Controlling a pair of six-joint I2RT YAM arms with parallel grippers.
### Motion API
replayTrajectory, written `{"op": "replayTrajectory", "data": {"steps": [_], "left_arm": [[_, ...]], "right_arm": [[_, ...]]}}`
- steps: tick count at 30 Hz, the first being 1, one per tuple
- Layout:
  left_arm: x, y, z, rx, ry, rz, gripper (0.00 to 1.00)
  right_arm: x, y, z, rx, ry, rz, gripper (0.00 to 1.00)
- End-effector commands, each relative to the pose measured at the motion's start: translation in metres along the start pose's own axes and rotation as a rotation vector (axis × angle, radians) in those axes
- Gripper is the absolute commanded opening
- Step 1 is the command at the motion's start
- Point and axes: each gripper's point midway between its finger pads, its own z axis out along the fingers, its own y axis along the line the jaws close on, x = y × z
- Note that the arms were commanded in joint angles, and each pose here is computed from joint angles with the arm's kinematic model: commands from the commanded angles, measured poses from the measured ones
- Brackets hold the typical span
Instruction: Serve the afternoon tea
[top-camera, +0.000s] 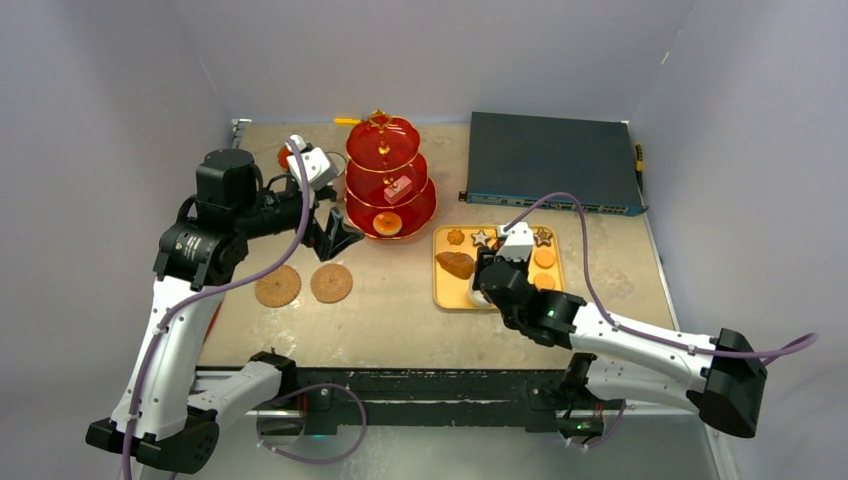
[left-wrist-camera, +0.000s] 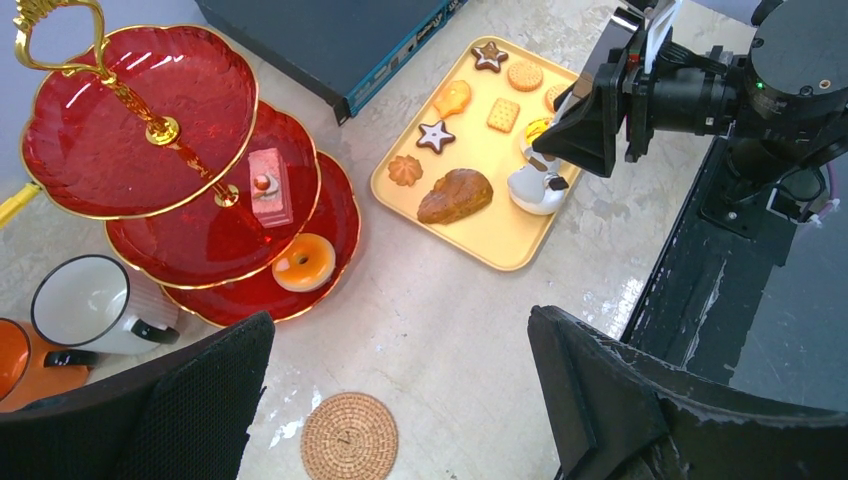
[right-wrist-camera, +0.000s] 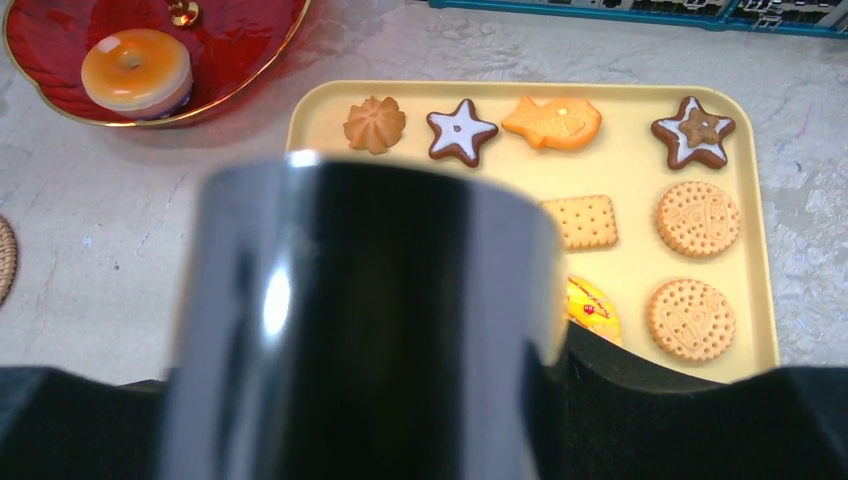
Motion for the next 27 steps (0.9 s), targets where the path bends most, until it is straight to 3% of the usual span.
{"op": "replayTrajectory", "data": {"steps": [1, 6, 14, 27], "left_arm": [[-0.024, -0.001, -0.005, -0.001, -0.069, 0.049, 0.99], [-0.025, -0.001, -0.004, 0.002, -0.072, 0.052, 0.99], [-0.025, -0.003, -0.006, 0.003, -0.074, 0.057, 0.99], [-0.024, -0.004, -0.008, 0.002, -0.07, 0.063, 0.99]], "right_arm": [[-0.01, 0.001, -0.002, 0.027, -0.012, -0.013, 0.55], [-0.015, -0.001, -0.005, 0.045, -0.019, -0.02, 0.64], [-0.025, -0.003, -0.012, 0.033, -0.046, 0.004, 0.66], [0.005, 0.001, -0.005, 0.011, 0.015, 0.031, 0.69]]}}
